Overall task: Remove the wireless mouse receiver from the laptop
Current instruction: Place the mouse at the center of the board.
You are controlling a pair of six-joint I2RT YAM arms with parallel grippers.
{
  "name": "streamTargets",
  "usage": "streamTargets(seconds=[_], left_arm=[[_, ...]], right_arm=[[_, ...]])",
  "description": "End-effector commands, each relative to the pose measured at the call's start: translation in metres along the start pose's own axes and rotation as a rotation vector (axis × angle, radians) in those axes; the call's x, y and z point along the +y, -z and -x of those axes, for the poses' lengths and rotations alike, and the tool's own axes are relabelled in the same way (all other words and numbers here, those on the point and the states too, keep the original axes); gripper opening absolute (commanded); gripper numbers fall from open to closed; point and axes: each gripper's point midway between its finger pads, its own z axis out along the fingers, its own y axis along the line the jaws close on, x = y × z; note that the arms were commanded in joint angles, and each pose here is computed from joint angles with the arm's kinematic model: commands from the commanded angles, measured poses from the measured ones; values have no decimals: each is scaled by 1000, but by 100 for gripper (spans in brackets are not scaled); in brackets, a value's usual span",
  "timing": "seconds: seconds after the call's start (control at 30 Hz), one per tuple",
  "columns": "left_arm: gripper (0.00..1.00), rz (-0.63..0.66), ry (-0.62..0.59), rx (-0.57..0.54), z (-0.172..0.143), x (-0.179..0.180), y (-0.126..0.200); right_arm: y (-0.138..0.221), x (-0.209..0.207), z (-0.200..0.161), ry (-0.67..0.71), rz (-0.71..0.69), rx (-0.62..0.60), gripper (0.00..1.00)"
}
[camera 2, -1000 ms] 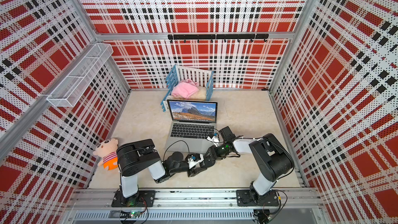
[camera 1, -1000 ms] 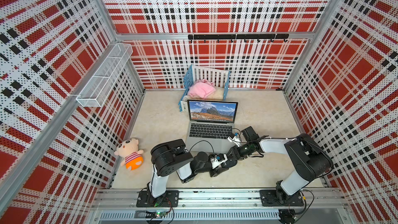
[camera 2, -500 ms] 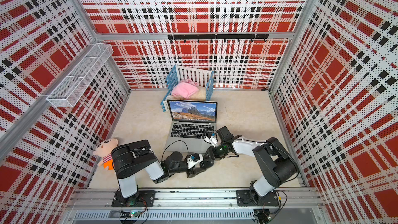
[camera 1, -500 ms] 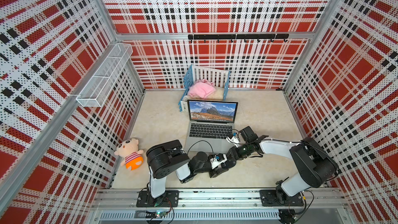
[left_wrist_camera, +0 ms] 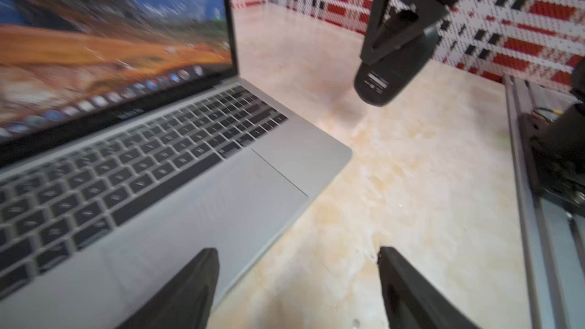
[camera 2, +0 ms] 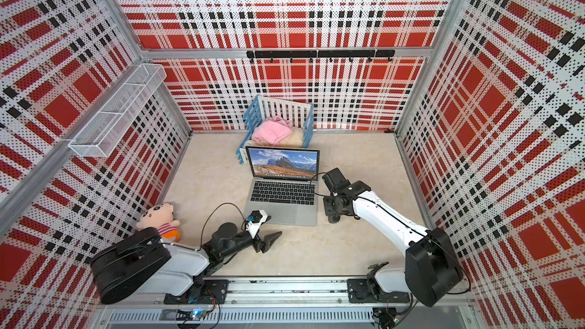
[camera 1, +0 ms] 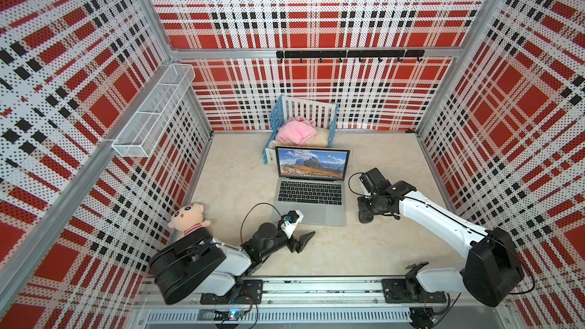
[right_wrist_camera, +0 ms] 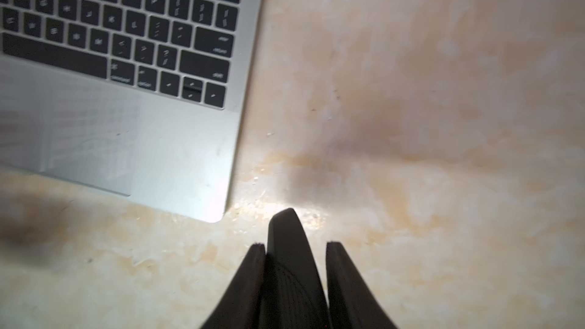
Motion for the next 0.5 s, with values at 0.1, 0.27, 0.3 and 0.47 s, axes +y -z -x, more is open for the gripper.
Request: streamTargets(seconds=[0.1,0.27,0.3,0.47], left_arm=[[99,204,315,-128,24,63,30],[99,233,467,-200,40,84,42],[99,238,475,-211,42,86,45],[99,253,478,-243,51,92,54]], right_arm=[[-2,-51,29,93,-443,-9,27],[-21,-56,49,213,-707,-25,29],[-27,-54,51,236,-740,-28,30],[-60,-38,42,320,-763,24,40]])
